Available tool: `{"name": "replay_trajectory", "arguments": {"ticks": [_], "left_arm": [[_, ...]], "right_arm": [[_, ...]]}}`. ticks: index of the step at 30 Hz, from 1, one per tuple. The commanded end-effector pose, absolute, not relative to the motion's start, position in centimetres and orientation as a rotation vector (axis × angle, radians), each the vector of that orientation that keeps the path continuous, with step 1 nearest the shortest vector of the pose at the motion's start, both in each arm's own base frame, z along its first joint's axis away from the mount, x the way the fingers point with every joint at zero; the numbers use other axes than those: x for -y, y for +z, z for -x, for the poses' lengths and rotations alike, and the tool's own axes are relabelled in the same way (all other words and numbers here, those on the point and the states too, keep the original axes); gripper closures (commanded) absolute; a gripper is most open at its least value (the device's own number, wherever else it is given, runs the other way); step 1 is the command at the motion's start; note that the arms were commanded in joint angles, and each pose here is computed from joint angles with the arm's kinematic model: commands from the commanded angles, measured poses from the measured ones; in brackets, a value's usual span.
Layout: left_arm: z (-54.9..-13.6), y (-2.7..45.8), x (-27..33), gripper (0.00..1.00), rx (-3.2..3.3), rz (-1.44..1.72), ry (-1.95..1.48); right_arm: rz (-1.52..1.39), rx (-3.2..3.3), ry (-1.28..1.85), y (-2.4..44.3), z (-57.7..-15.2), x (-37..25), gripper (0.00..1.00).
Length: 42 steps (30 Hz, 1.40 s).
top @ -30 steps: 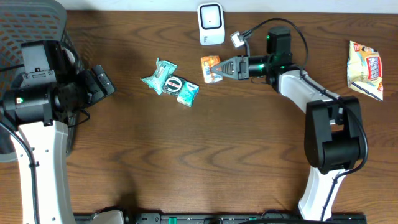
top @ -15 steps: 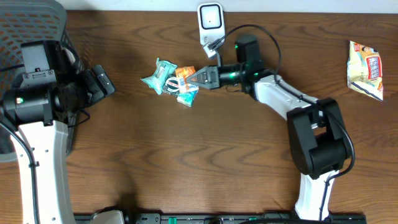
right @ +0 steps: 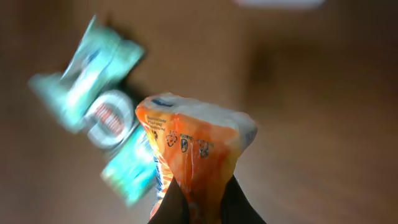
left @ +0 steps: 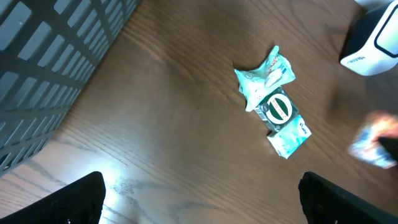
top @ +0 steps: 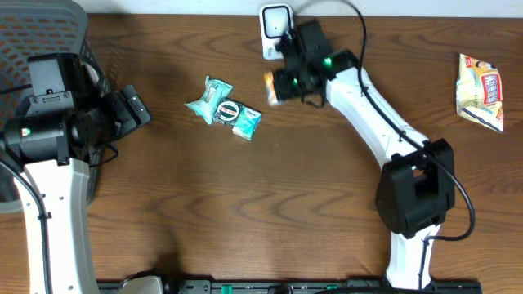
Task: Scan the item barcode
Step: 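Raise the held orange pack up to the white scanner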
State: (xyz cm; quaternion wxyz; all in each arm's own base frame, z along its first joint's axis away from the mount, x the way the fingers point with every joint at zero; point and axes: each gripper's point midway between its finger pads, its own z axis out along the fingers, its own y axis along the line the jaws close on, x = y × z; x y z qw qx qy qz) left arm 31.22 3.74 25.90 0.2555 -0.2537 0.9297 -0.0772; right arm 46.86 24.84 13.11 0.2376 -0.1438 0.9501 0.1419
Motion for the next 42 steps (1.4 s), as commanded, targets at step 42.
{"name": "replay_trajectory", "arguments": {"ticks": [42], "left_arm": [[-31.4, 26.6, -3.8, 0.02, -2.507, 0.688, -0.217]], "right_arm": [[1.13, -1.706, -0.852, 15.7, -64.4, -26.2, 0.99]]}}
